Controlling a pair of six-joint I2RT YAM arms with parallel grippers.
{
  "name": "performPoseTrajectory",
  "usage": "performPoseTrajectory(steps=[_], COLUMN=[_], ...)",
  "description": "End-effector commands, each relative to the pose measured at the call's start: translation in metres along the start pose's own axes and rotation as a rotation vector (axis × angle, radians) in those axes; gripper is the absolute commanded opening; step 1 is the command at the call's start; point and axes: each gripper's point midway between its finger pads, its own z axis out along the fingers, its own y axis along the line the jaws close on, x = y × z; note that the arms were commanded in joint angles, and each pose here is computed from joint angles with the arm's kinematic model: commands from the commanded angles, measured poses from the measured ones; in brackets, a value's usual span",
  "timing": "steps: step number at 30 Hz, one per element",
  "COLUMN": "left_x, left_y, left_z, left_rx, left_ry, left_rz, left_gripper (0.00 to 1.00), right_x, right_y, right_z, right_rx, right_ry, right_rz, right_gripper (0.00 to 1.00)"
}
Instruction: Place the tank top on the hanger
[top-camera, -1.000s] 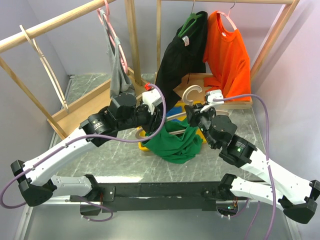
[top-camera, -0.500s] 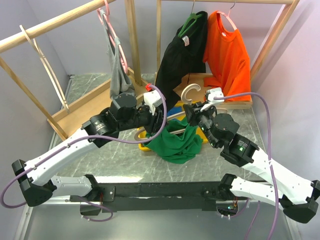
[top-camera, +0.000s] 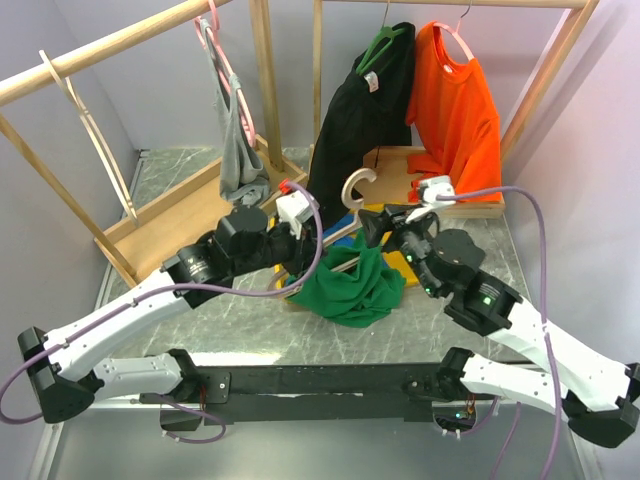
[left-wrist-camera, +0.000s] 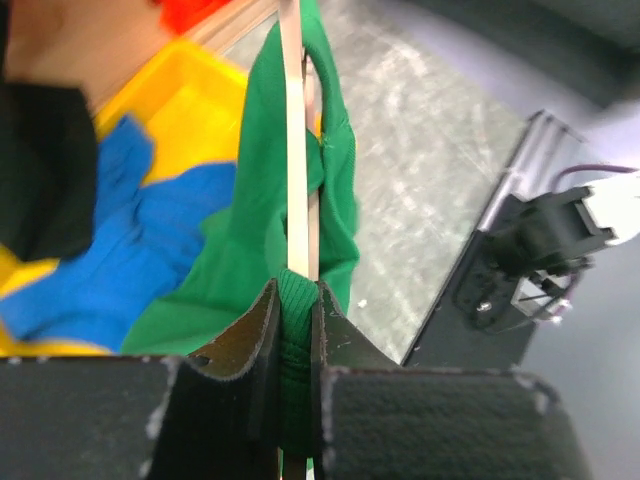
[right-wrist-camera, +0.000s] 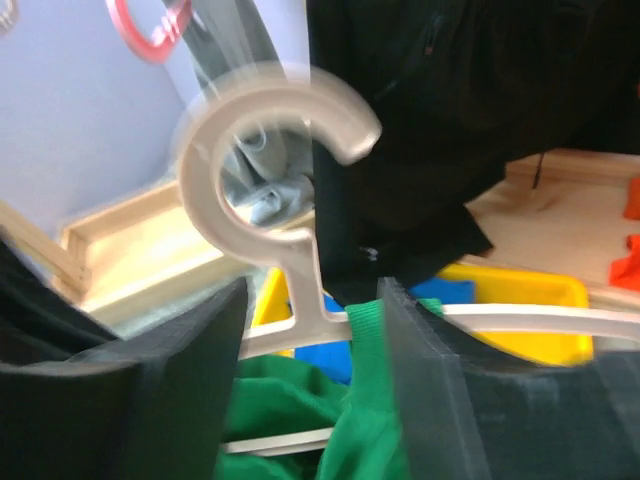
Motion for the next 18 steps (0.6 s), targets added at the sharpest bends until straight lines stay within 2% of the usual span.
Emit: performPoseTrajectory(steps=[1, 2, 6, 11, 18], left_x=[-0.013, -0.005, -0.008, -0.018, -0.027], left_y=[0.014, 0.018, 0.022, 0.023, 0.021], left_z=[-0.011, -0.010, -0.022, -0.040, -0.060], left_rx=[-0.087, -0.104, -0.136, -0.158, -0.161], left_ry=[-0.120, -0.112, -0.148, -0.189, -0.232], left_rz=[-0.088, -0.096, -0.118, -0.129, -0.132], left_gripper=[0.01, 0.01, 0.01, 0.01, 0.01], right_x=[-0.032, -0.032, -0.005, 0.047, 0.069], right_y=[-0.004, -0.004, -0.002, 0.010, 0.012], right_z=[-0.017, -0.023, -0.025, -0.015, 0.000], right_rx=[-0.006, -0.026, -0.063, -0.137, -0.166], right_ry=[-0.111, -0.119, -0.077, 0.043, 0.109], right_rz=[0.105, 0.116, 0.114, 0.078, 0.079], right_gripper=[0.70, 0.74, 0.75, 0.70, 0.68])
